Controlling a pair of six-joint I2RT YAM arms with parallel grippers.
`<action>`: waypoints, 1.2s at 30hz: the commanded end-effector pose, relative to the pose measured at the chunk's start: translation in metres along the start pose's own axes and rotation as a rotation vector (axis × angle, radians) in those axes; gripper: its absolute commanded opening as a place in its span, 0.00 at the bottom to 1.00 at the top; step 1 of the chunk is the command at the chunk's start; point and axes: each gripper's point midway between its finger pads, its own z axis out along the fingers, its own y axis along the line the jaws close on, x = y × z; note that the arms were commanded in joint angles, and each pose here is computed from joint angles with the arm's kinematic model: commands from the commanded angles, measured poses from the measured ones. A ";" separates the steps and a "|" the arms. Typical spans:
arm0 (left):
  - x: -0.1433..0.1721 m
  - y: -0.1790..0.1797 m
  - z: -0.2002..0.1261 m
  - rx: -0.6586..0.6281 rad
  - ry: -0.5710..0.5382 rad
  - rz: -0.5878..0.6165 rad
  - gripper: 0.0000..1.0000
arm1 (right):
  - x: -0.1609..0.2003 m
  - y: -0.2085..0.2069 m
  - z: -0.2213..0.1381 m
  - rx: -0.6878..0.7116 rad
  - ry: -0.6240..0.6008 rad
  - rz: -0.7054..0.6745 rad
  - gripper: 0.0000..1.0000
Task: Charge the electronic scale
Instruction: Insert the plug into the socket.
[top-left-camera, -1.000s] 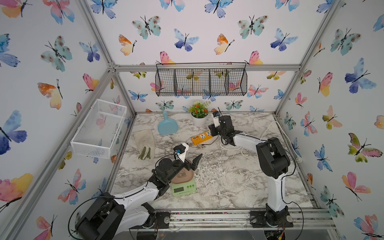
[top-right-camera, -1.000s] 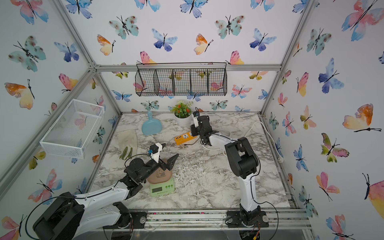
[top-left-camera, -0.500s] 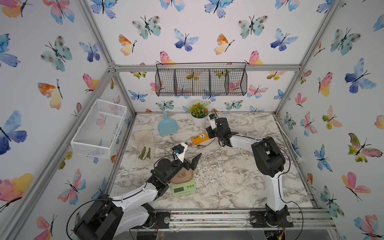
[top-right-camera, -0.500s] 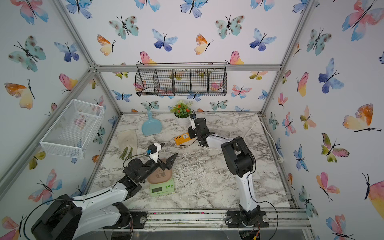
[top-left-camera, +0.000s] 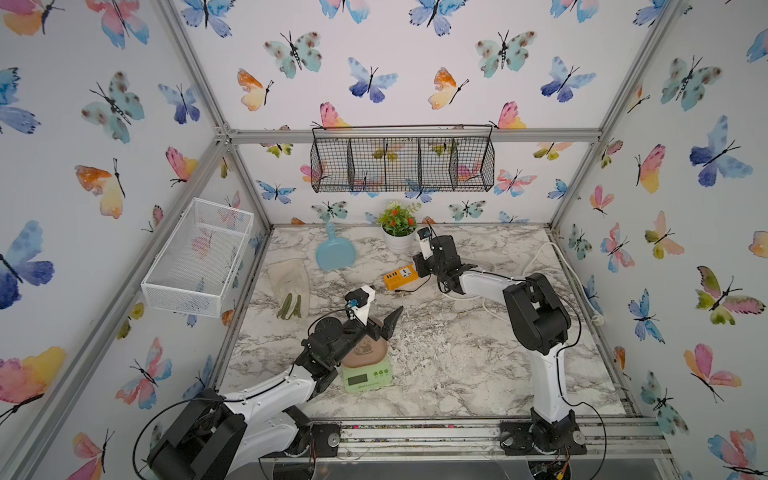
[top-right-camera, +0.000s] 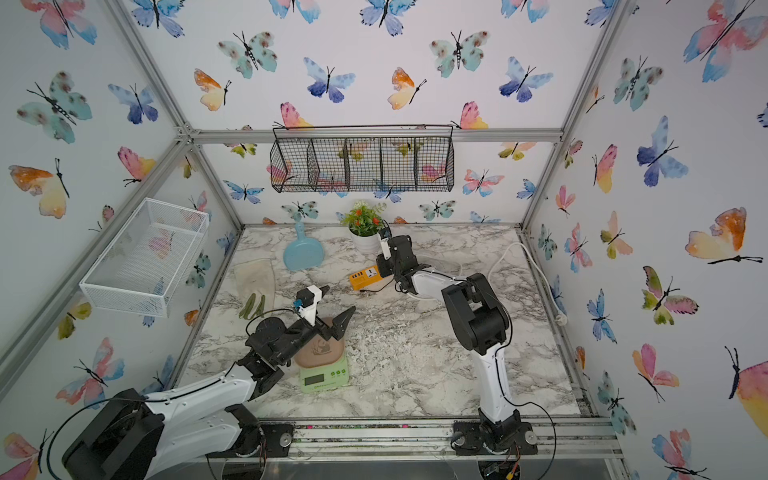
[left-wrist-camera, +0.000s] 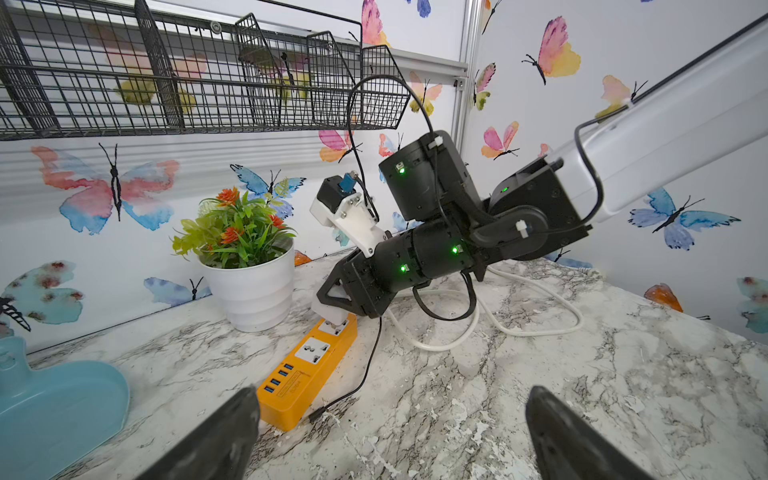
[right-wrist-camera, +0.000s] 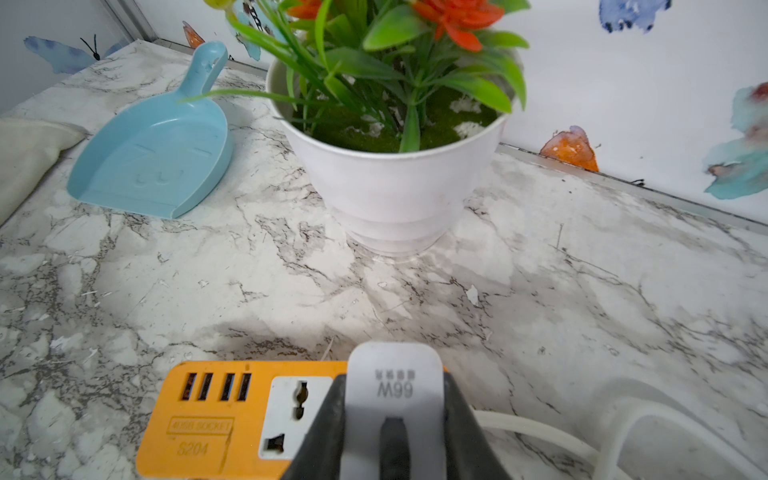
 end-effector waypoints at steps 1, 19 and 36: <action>-0.006 0.000 0.000 0.003 -0.020 0.004 1.00 | 0.007 0.000 0.000 0.013 0.041 -0.022 0.02; -0.011 -0.004 0.006 0.029 -0.027 0.008 0.99 | 0.011 0.001 -0.008 0.006 0.055 -0.022 0.02; -0.010 -0.006 0.005 0.039 -0.024 0.005 0.99 | 0.053 0.007 0.018 -0.030 0.244 -0.035 0.02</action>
